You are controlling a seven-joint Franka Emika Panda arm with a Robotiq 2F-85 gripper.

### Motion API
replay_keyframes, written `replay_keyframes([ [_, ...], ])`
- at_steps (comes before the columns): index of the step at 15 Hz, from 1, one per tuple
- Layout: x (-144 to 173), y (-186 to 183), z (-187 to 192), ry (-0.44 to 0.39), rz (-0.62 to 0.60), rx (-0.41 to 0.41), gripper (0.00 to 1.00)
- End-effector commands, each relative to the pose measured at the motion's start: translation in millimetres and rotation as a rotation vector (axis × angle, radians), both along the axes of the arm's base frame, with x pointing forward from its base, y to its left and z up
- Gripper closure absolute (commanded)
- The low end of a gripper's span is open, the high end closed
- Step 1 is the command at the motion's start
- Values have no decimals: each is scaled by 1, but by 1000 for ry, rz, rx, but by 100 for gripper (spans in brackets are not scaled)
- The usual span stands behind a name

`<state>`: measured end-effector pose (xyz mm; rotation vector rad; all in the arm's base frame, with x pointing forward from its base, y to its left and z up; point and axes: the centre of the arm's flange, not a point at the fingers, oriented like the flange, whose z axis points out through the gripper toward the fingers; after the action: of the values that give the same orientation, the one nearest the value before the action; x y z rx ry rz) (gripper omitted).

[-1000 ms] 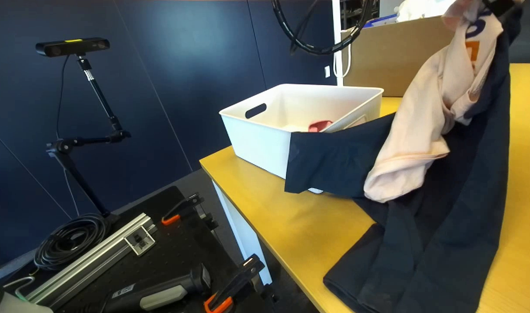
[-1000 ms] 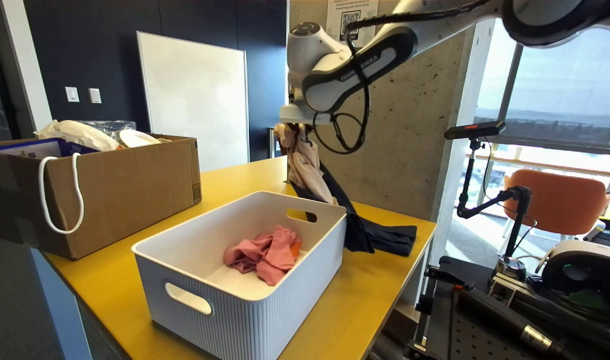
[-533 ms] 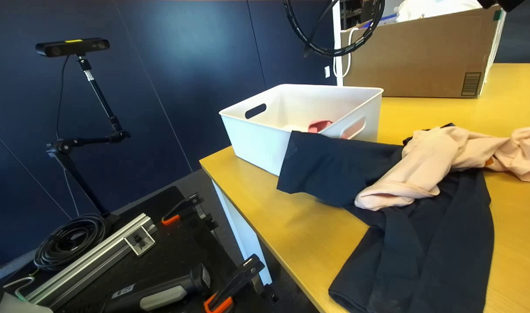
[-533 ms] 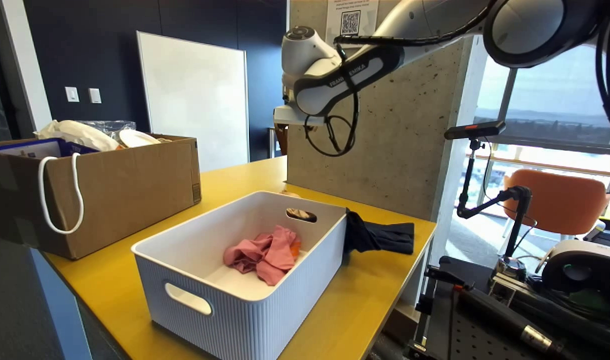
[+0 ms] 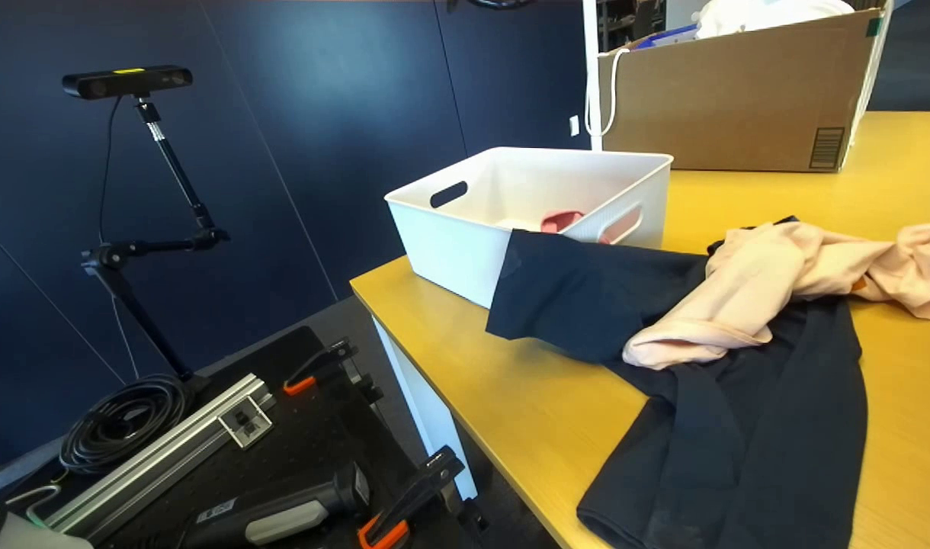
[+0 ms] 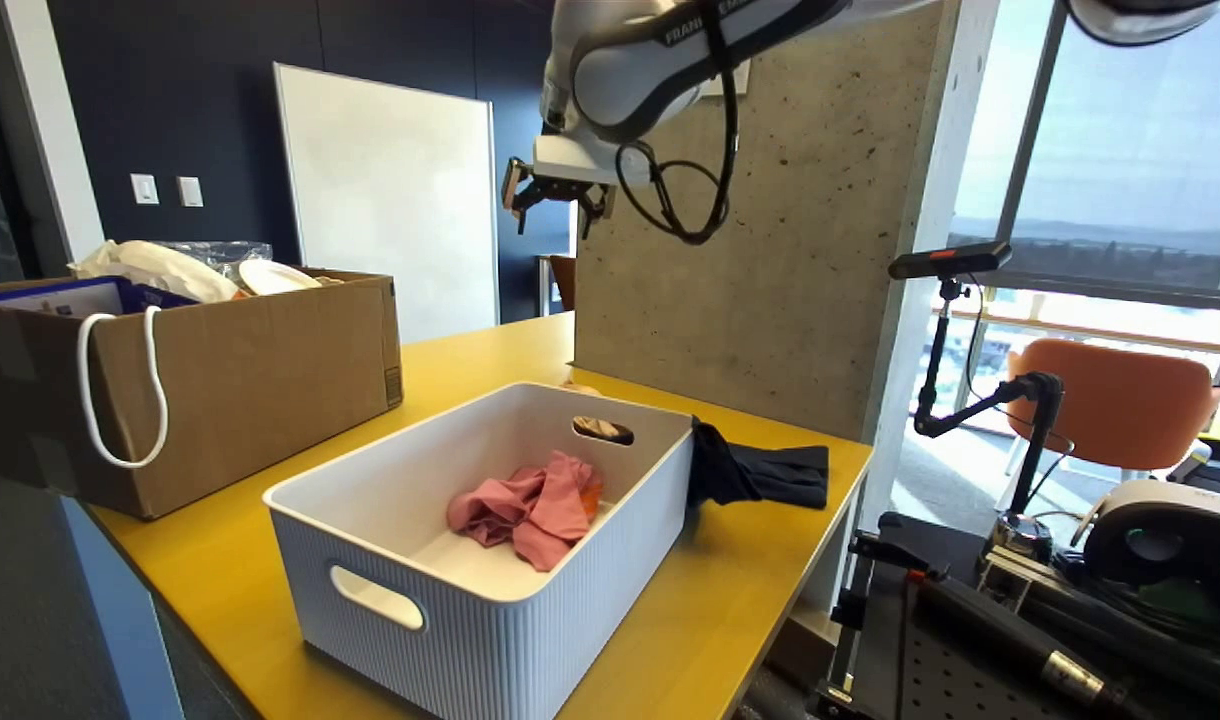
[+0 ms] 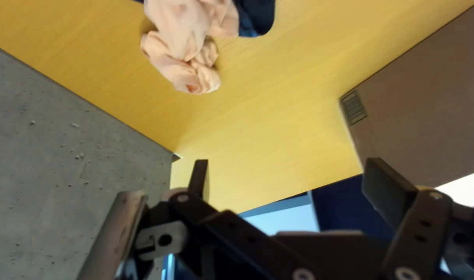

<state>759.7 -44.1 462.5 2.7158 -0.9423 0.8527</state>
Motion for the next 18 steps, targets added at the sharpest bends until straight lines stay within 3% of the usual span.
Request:
replay_keyframes([
  [1,-76,51,19,107,114,98,0],
  [5,-128,74,-9,204,175,181,0],
  [10,-148,124,-69,279,292,360,0],
  [13,-166,161,-89,321,236,433,0],
  [18,-226,176,-94,458,73,501,0],
])
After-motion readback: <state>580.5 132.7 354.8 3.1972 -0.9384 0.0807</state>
